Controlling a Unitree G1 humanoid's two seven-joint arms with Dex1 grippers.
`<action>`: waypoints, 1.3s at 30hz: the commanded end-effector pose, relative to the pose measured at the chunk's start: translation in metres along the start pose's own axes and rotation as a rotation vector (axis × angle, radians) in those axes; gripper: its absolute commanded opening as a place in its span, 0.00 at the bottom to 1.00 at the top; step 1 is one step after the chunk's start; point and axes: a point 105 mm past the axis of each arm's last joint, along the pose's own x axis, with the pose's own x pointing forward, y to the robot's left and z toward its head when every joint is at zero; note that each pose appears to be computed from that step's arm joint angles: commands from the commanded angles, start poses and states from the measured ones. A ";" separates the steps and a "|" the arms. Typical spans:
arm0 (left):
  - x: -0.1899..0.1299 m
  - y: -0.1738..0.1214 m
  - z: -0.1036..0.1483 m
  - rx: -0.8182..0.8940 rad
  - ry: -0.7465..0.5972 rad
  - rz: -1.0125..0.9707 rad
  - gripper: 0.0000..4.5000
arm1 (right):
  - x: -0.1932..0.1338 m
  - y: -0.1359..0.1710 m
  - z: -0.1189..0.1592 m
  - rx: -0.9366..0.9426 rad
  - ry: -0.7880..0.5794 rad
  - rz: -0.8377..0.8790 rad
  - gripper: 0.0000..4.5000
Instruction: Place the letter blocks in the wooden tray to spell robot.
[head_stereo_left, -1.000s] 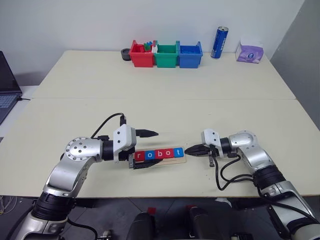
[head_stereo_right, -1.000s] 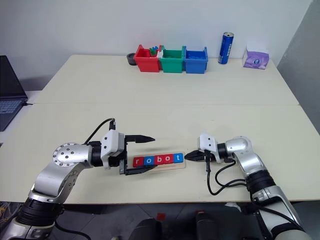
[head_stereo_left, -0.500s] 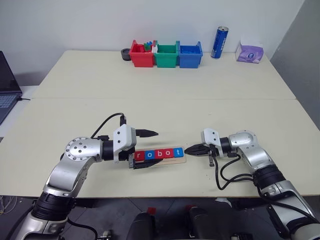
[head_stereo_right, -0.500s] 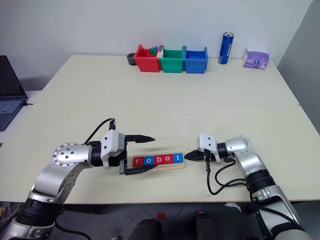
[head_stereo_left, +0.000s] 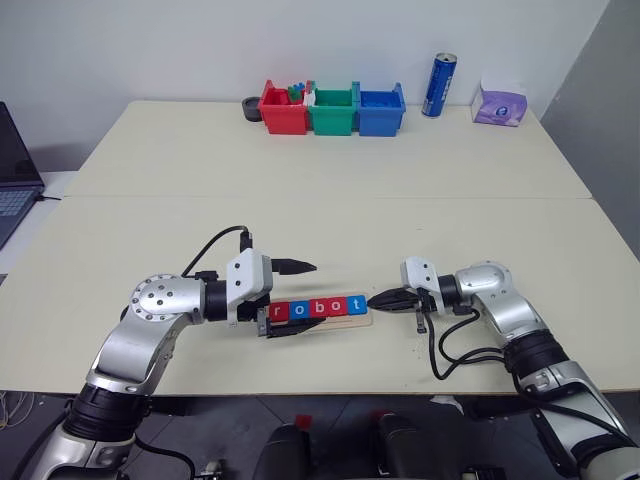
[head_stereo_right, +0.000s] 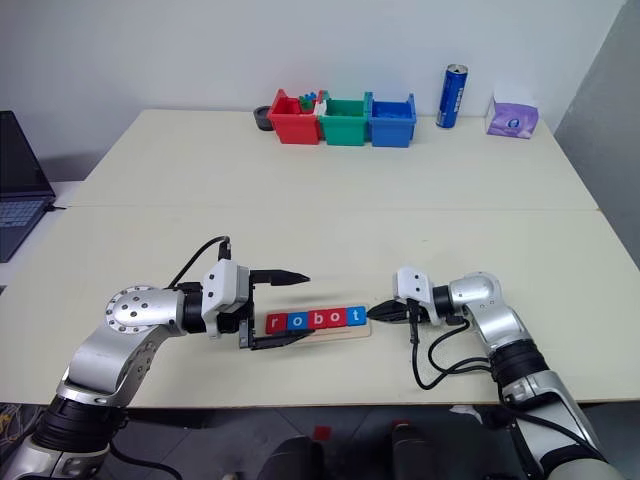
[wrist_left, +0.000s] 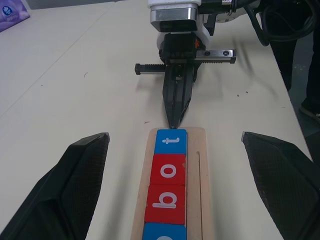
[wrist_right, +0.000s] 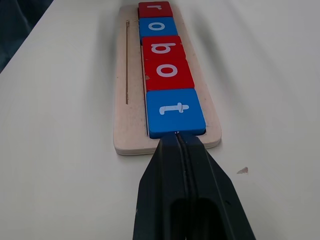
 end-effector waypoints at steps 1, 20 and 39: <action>-0.006 0.006 0.007 0.042 -0.008 0.029 1.00 | 0.000 -0.006 0.014 -0.048 -0.028 -0.008 0.01; -0.007 0.004 0.006 0.040 -0.001 0.018 1.00 | -0.005 -0.002 0.015 -0.053 -0.022 -0.007 0.01; -0.049 -0.004 -0.021 -0.040 0.190 0.073 1.00 | -0.032 0.030 0.049 0.108 -0.054 -0.023 0.68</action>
